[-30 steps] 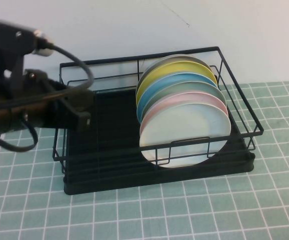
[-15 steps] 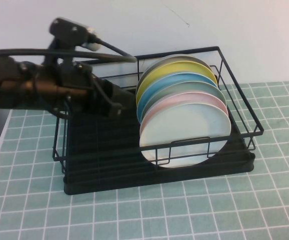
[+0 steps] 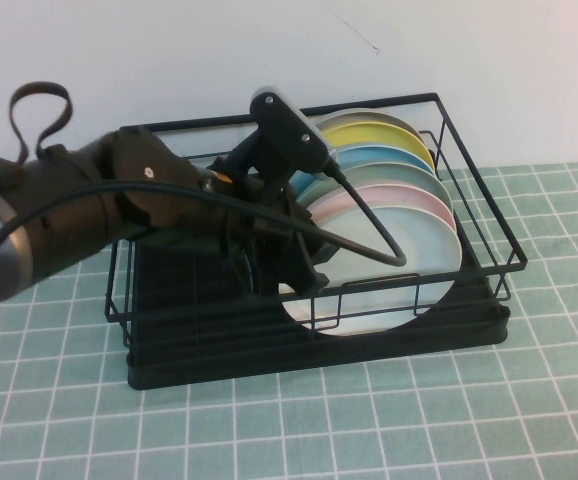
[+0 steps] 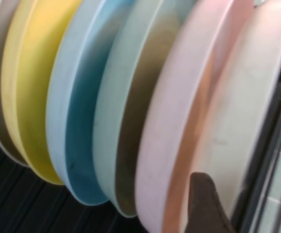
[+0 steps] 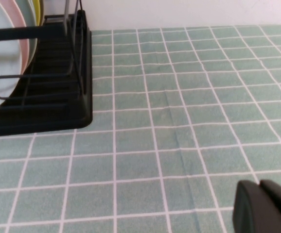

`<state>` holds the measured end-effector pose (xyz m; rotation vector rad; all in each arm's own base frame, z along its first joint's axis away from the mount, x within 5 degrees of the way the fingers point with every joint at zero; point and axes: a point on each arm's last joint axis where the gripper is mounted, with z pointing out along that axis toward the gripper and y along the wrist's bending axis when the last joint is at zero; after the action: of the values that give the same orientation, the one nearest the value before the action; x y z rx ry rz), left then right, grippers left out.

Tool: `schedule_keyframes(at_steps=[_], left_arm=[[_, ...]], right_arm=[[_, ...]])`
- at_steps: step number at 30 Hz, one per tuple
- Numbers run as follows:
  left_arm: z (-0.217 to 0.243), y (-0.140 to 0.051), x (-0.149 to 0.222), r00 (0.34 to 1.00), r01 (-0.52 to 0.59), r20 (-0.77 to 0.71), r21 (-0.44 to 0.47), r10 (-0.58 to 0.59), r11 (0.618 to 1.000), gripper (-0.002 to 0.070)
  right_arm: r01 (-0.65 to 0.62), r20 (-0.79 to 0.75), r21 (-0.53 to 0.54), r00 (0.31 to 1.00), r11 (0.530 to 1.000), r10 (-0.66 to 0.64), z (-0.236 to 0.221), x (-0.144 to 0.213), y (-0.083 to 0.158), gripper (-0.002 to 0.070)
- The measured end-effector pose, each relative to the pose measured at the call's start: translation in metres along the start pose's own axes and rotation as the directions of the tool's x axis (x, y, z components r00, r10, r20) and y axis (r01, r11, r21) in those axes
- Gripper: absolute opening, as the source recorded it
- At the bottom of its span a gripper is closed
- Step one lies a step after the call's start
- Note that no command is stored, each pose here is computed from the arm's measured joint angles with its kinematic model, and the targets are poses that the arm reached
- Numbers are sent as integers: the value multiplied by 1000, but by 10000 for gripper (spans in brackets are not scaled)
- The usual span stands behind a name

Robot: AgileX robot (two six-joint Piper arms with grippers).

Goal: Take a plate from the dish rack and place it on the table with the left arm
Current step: Grasp the plate from the shelf

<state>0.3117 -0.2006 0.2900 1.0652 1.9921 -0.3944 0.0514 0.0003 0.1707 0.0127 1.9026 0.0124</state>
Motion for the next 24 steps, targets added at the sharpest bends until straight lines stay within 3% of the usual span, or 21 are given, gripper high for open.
schedule_keyframes(at_steps=[8,16,24], left_arm=[[23,6,9,998,67,-17,-34,-67,997,327],[34,10,13,998,60,-19,-62,-62,996,83],[9,8,-3,998,37,43,-76,-34,996,81]], right_arm=[[0,0,0,1000,1000,0,0,0,0,-2],[0,0,0,1000,1000,0,0,0,0,-2],[0,0,0,1000,1000,0,0,0,0,-2]])
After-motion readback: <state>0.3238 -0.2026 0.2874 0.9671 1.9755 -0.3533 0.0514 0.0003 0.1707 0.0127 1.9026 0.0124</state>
